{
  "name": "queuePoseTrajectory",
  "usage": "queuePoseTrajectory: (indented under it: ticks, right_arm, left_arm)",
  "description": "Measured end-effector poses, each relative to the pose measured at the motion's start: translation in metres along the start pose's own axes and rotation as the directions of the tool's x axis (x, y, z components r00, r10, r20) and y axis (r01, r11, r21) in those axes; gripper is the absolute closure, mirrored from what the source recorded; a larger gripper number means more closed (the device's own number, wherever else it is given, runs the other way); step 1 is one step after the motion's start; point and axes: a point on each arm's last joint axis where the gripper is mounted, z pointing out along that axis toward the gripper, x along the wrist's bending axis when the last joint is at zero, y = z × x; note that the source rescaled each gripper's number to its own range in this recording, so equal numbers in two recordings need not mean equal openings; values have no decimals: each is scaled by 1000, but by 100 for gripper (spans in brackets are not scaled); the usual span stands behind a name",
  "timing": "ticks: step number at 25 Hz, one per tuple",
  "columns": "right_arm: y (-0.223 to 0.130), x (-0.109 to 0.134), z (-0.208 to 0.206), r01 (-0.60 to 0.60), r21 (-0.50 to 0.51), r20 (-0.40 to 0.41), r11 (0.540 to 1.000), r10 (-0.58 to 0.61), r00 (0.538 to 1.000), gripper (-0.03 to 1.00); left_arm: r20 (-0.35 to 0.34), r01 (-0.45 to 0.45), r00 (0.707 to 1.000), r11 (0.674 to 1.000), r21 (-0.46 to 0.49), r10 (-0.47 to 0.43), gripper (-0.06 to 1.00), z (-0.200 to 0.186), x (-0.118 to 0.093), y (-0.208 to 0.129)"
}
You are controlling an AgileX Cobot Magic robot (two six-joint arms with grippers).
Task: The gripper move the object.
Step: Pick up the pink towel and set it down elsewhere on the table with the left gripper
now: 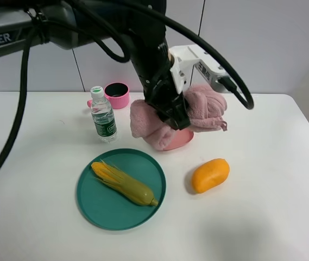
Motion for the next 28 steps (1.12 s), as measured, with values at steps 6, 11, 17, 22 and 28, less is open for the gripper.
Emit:
queuePoseTrajectory:
  ticks: [6, 11, 17, 22, 28]
  right_arm:
    - [0, 0, 0, 0, 0, 0, 1000, 0, 1000, -3]
    - [0, 0, 0, 0, 0, 0, 1000, 0, 1000, -3]
    - [0, 0, 0, 0, 0, 0, 1000, 0, 1000, -3]
    - [0, 0, 0, 0, 0, 0, 1000, 0, 1000, -3]
    - [0, 0, 0, 0, 0, 0, 1000, 0, 1000, -3]
  left_arm:
    - [29, -78, 996, 995, -61, 80, 94, 2, -51, 22]
    - [24, -102, 994, 986, -128, 106, 94, 3, -65, 31]
    - [-43, -62, 998, 979, -193, 55, 94, 7, -29, 30]
    - [-175, -16, 983, 934, -356, -50, 94, 2, 28, 29]
    - [-262, -13, 956, 872, -490, -133, 94, 3, 63, 29]
